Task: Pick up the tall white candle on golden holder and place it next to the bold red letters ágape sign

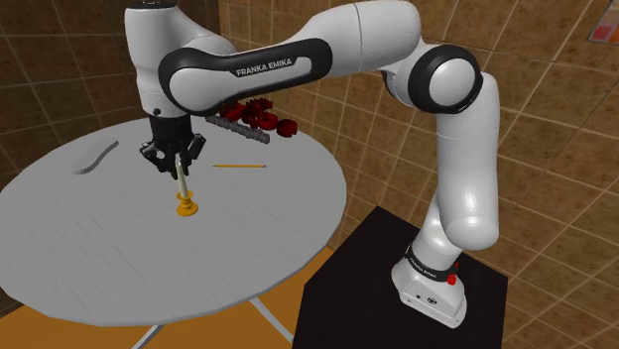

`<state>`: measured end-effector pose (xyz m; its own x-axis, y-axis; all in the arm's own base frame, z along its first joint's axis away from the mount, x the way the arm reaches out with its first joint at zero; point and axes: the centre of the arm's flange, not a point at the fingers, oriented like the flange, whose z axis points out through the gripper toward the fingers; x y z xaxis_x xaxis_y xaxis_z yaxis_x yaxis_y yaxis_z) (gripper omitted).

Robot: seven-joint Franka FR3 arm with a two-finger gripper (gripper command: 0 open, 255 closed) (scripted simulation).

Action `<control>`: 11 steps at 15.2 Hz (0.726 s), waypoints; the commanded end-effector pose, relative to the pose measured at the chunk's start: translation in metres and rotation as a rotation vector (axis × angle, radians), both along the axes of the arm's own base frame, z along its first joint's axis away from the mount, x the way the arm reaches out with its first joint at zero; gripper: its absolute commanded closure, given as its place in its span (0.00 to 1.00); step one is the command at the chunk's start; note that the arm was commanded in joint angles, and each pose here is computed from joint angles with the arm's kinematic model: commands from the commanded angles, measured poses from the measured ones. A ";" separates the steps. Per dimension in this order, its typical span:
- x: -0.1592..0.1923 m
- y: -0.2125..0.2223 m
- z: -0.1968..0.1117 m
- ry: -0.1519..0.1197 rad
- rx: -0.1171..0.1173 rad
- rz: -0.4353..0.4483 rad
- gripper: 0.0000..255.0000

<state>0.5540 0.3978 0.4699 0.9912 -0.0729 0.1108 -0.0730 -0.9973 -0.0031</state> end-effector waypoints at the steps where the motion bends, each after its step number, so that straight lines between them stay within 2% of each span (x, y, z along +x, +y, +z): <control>1: 0.000 -0.001 0.011 0.000 0.000 0.000 1.00; 11: 0.000 -0.001 0.064 0.000 0.000 0.000 1.00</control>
<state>0.5544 0.3979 0.5287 0.9912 -0.0729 0.1109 -0.0729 -0.9973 -0.0033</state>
